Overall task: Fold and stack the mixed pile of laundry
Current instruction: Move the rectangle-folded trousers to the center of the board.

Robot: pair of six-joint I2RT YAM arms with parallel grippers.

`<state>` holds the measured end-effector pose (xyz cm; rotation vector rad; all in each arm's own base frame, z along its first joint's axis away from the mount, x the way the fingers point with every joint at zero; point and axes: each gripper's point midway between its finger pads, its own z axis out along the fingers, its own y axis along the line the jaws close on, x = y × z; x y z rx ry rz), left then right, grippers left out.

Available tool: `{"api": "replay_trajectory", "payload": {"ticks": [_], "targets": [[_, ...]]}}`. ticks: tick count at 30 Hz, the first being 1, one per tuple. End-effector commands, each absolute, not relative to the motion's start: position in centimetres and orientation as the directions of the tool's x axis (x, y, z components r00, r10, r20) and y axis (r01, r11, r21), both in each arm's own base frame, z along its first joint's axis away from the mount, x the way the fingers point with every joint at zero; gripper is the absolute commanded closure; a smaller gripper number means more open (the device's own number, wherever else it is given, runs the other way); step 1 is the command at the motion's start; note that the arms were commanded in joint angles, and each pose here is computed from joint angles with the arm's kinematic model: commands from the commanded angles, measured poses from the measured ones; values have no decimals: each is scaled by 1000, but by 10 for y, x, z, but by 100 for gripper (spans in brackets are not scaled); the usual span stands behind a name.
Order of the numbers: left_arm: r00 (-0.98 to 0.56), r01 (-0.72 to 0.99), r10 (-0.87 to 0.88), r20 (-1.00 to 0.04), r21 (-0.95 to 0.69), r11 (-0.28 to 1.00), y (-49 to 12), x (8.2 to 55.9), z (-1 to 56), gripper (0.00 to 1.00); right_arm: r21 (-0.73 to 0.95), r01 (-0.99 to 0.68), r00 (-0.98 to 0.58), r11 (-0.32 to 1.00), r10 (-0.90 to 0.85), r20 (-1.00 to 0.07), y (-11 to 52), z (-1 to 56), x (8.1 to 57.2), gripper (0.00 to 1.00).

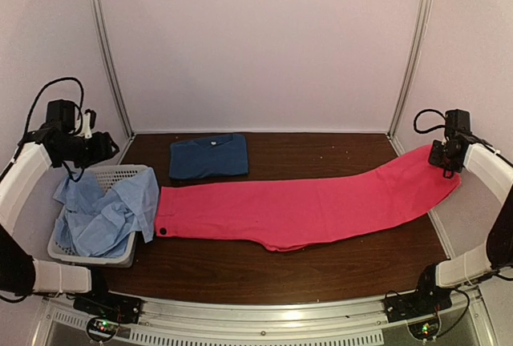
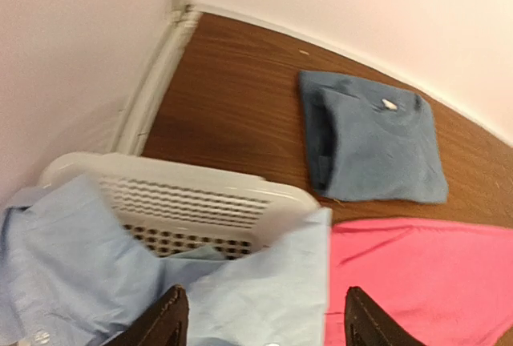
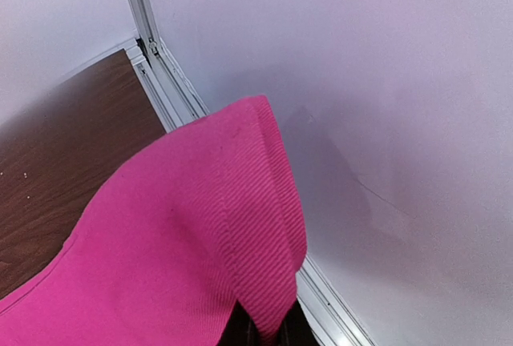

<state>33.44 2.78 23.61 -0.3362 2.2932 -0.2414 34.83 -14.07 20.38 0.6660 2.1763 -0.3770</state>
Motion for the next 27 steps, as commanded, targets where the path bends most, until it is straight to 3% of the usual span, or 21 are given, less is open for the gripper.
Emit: {"api": "replay_trajectory", "payload": {"ticks": [1, 4, 7, 14, 17, 27], "targets": [[-733, 136, -78, -676, -259, 956, -65, 335, 224, 34, -44, 623, -445, 781, 308, -841, -153, 239, 345, 100], [-740, 271, 50, -670, -230, 935, -121, 335, 209, 35, -30, 618, -427, 786, 303, -852, -153, 252, 347, 100], [-763, 317, 107, -637, -226, 921, -155, 337, 189, 35, 50, 511, -458, 858, 321, -829, -130, 251, 364, 100], [-755, 453, 216, -619, -255, 854, -205, 337, 169, 36, 242, 120, -582, 963, 266, -768, 6, 233, 391, 100], [-761, 488, 297, -577, -207, 848, -219, 330, 148, 36, 303, 5, -614, 953, 242, -752, 57, 231, 392, 100], [-798, 475, 264, -542, -297, 828, -234, 329, 119, 36, 478, -244, -698, 844, 190, -691, 209, 209, 407, 100]]}}
